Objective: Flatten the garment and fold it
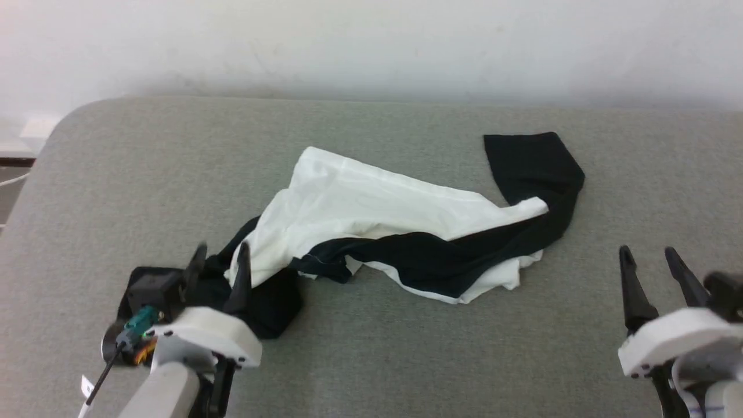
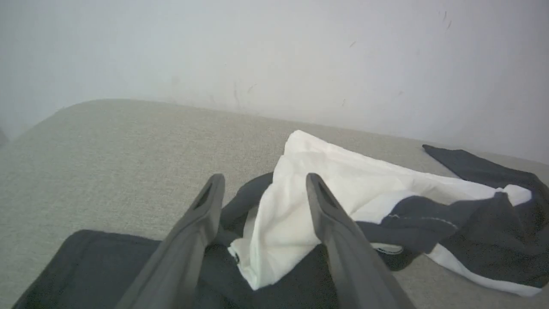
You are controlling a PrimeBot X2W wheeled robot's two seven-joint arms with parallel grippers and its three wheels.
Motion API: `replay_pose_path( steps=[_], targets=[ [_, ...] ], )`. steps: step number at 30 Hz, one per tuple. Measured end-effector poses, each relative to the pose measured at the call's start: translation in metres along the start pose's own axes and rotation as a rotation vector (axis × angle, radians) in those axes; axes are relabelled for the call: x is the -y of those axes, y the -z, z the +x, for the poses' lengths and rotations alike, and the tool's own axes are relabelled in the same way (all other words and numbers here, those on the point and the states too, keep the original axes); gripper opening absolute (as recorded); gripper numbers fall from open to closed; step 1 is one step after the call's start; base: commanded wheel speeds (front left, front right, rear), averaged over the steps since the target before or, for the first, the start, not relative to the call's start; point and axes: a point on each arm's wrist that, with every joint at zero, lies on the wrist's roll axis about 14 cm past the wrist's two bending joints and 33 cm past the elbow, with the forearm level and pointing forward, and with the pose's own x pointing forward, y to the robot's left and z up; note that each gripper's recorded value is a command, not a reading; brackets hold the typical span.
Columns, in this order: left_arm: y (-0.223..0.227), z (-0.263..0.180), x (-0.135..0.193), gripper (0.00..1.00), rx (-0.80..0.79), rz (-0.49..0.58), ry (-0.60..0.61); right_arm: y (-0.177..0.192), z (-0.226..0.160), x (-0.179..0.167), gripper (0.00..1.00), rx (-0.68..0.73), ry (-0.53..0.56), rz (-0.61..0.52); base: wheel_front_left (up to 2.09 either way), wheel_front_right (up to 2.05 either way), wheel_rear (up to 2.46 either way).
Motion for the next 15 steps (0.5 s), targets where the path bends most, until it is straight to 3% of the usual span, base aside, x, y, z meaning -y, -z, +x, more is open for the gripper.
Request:
replay_pose_path(
  steps=[7, 15],
  targets=[
    [-0.087, -0.013, 0.023, 1.00, 0.316, 0.139, 0.080, -0.009, 0.047, -0.029, 1.00, -0.191, -0.104, -0.051, 0.00, 0.00, 0.00],
    [-0.075, -0.043, 0.030, 1.00, 0.316, 0.184, 0.084, 0.003, 0.109, -0.034, 1.00, -0.479, -0.124, -0.142, 0.00, 0.00, 0.00]
  ],
)
